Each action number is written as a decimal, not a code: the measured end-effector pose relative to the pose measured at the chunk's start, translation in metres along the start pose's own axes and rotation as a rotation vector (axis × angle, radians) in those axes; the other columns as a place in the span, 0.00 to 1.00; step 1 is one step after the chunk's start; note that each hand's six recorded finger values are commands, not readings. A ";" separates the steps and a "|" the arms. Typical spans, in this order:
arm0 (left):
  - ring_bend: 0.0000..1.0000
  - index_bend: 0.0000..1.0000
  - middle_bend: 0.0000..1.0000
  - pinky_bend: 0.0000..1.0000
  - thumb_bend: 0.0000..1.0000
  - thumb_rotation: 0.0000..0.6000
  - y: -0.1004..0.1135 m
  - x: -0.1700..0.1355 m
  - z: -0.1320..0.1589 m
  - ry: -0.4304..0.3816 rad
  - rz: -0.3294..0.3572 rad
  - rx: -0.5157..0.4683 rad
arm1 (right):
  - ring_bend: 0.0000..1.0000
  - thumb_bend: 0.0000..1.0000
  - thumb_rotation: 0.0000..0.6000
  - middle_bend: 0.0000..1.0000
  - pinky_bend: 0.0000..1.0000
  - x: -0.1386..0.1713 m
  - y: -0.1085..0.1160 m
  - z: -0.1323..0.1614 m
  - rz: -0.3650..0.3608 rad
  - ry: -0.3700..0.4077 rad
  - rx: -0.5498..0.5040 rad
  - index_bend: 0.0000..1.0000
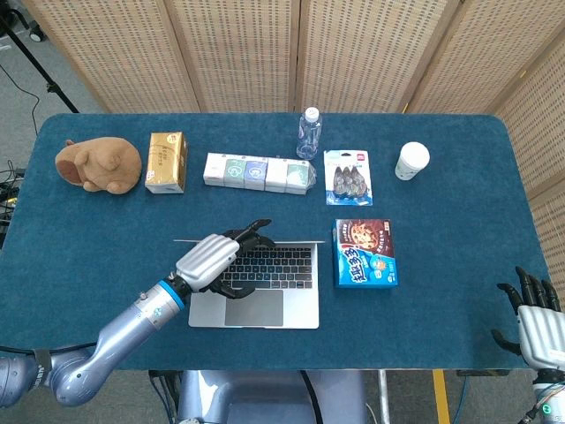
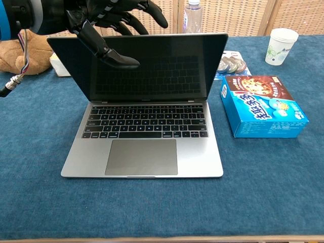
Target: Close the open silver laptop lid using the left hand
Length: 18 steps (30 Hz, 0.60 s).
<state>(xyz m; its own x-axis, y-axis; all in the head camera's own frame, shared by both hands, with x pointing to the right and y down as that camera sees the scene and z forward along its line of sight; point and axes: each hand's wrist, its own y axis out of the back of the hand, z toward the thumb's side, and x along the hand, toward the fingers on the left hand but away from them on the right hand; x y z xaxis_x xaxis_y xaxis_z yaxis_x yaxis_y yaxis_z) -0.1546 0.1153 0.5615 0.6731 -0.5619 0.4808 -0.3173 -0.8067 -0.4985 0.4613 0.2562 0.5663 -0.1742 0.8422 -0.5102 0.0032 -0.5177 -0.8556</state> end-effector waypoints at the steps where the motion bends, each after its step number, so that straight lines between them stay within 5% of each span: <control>1: 0.17 0.23 0.05 0.22 0.25 1.00 -0.001 -0.001 0.001 0.000 -0.004 -0.004 | 0.00 0.24 1.00 0.00 0.00 0.000 0.000 0.000 0.000 0.000 0.000 0.22; 18: 0.17 0.23 0.05 0.22 0.25 1.00 -0.018 -0.020 0.014 -0.016 -0.075 -0.047 | 0.00 0.24 1.00 0.00 0.00 0.004 -0.001 -0.003 0.011 -0.012 -0.002 0.22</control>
<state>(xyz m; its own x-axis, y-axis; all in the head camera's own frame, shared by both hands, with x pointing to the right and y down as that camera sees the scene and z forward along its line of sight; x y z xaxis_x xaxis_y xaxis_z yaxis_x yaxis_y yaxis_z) -0.1528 0.1437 0.5503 0.7070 -0.4966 0.5035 -0.2962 -0.8545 -0.4268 0.4633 0.2602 0.5650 -0.1854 0.8347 -0.5185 0.0070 -0.5265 -0.8501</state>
